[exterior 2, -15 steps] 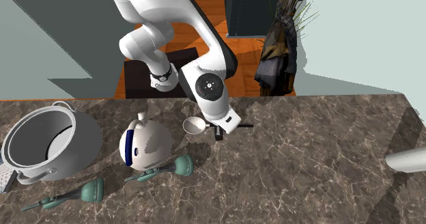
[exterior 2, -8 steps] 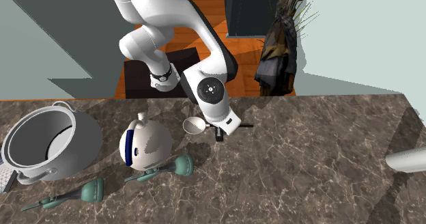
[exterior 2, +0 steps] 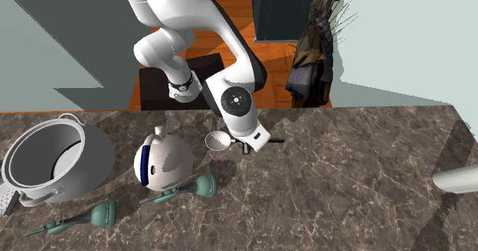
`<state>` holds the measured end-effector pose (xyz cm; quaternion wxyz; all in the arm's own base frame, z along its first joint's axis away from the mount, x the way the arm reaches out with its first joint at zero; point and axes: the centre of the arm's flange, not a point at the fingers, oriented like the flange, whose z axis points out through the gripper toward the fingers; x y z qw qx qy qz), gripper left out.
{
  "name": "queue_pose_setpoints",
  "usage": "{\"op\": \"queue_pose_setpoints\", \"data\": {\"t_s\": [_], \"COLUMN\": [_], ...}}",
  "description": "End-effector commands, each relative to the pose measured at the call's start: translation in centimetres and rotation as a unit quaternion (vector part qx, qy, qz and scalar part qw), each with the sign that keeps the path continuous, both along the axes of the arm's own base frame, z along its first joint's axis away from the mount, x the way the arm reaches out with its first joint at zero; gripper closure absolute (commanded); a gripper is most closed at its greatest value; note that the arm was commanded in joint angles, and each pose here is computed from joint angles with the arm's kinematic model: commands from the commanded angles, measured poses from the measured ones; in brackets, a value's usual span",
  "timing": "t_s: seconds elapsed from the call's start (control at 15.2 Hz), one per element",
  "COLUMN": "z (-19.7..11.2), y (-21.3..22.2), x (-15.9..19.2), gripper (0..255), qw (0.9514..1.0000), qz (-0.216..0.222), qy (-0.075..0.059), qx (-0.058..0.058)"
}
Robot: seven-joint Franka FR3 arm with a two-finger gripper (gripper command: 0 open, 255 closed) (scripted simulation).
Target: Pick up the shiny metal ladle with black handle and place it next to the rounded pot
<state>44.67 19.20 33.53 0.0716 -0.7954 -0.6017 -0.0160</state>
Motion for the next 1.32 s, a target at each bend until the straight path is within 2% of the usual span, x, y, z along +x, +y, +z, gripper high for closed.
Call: {"op": "queue_pose_setpoints", "data": {"t_s": [0.0,0.26,1.25], "z": [-0.1,-0.1,7.8], "y": [0.0,0.0,0.0], "x": [0.0,-0.1,-0.1], "gripper": [255,255,255], "qw": [1.0000,1.0000,1.0000], "qz": [0.000,0.000,0.000], "qy": [0.001,0.001,0.001], "qx": [0.000,0.000,0.000]}}
